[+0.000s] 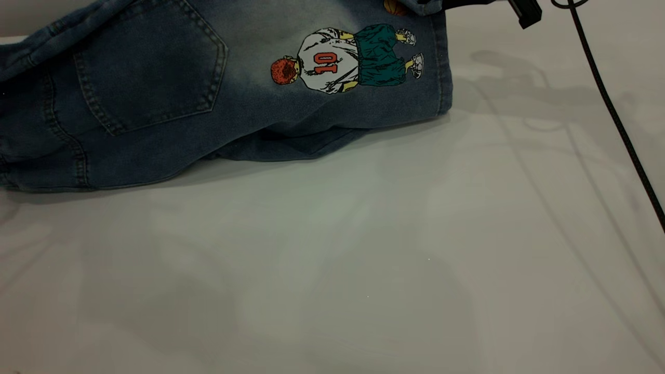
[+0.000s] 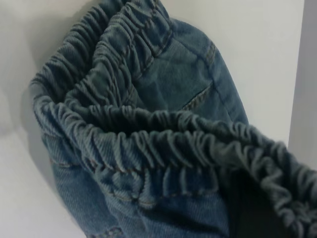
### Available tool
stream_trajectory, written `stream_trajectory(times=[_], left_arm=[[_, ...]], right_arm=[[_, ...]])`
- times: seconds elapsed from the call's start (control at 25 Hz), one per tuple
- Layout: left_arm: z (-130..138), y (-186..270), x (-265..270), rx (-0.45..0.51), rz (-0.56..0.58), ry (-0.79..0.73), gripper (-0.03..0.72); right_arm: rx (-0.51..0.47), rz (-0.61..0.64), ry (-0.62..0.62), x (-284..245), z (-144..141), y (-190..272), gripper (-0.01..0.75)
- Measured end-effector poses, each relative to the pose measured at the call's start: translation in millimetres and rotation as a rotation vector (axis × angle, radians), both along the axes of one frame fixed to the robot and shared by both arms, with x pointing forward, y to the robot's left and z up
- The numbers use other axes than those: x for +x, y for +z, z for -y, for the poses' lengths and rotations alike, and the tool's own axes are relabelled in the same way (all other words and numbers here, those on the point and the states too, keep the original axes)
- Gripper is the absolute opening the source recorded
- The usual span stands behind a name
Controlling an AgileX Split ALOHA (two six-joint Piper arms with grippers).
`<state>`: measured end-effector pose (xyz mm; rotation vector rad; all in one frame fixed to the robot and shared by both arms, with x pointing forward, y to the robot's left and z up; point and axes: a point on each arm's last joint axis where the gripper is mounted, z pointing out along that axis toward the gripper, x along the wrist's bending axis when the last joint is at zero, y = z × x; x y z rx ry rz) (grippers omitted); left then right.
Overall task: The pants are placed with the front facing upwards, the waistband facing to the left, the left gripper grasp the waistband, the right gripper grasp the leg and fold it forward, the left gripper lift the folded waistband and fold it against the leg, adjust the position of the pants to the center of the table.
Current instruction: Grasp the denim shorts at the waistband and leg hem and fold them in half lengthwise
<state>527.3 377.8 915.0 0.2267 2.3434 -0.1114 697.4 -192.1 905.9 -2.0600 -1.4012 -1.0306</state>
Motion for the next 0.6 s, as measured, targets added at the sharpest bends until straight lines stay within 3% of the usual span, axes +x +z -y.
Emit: stream_trajectory(times=[0.32,0.6], left_arm=[[-1.2,-0.6,-0.3,0.054,0.002,-0.036,0.395],[-1.3,-0.9,-0.6,0.057,0.0,-0.036,0.419]], right_arm=[[-0.003,0.003,0.0,0.2,0.2,-0.1,0.015],[0.006,0.004,-0.02,1.5,0.3,0.5,0.015]])
